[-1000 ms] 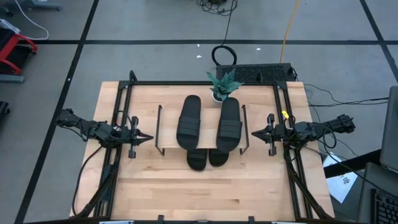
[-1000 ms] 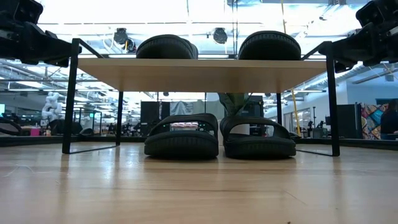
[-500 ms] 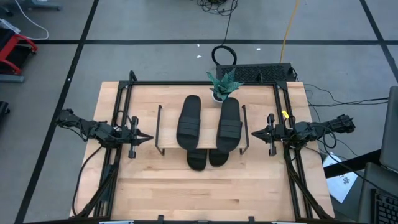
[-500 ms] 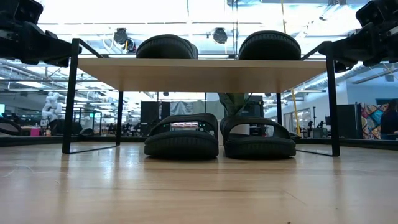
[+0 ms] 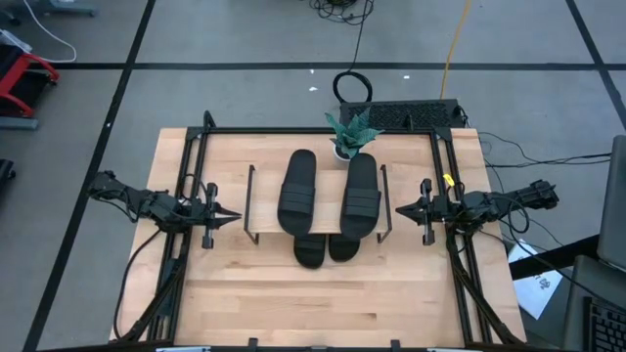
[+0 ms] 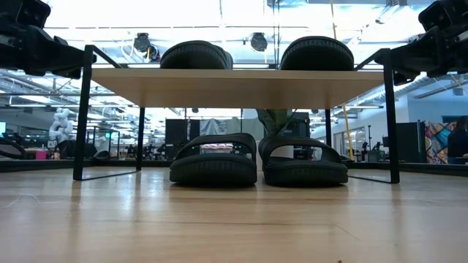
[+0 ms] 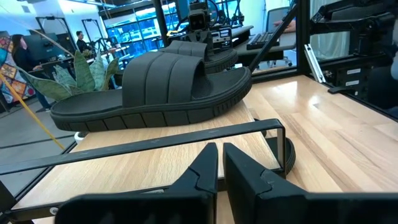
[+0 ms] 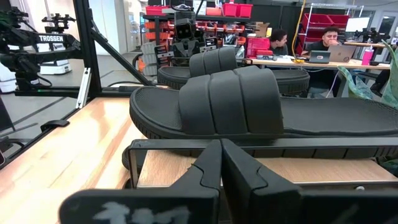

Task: Pick and place slides into the shelf
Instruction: Return to Home Position

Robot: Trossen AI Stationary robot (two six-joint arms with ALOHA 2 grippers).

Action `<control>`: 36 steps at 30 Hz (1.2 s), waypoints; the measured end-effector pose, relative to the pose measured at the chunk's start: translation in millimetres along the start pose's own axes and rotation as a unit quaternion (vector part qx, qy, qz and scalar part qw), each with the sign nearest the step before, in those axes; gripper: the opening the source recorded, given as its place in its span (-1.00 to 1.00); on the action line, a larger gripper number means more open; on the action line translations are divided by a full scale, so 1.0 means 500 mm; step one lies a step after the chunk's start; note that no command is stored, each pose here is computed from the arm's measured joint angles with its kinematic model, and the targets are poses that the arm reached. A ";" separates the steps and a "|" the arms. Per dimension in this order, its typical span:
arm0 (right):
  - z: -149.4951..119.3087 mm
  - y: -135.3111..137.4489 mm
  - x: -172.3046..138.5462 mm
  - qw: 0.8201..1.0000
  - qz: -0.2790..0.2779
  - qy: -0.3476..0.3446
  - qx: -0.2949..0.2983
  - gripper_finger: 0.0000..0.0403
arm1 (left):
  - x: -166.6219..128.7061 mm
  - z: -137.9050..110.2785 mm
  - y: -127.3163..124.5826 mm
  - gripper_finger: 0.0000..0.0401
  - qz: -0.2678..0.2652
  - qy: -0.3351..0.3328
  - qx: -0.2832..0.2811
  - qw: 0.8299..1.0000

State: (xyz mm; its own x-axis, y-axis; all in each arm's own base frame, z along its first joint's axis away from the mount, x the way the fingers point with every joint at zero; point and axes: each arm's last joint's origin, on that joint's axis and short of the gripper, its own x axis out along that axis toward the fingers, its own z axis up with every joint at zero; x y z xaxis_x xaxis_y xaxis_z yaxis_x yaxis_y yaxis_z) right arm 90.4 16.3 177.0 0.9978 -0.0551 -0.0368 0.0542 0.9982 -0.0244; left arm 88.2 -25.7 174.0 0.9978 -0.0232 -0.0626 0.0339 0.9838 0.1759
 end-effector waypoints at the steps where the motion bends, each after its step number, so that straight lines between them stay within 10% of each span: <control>1: 0.000 0.000 0.000 1.000 0.000 0.000 0.000 -1.00 | 0.000 0.000 0.000 -0.86 0.000 0.000 0.000 1.000; 36: 0.000 0.000 0.000 1.000 0.000 0.000 0.000 -1.00 | 0.000 0.000 0.000 -0.97 0.000 0.000 0.000 1.000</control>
State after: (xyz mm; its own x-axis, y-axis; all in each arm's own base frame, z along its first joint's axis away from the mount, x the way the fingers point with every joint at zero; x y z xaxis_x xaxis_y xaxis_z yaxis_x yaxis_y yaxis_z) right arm 90.4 16.3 177.1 0.9978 -0.0551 -0.0364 0.0542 0.9982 -0.0240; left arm 88.2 -25.7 174.0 0.9978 -0.0232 -0.0626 0.0339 0.9838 0.1759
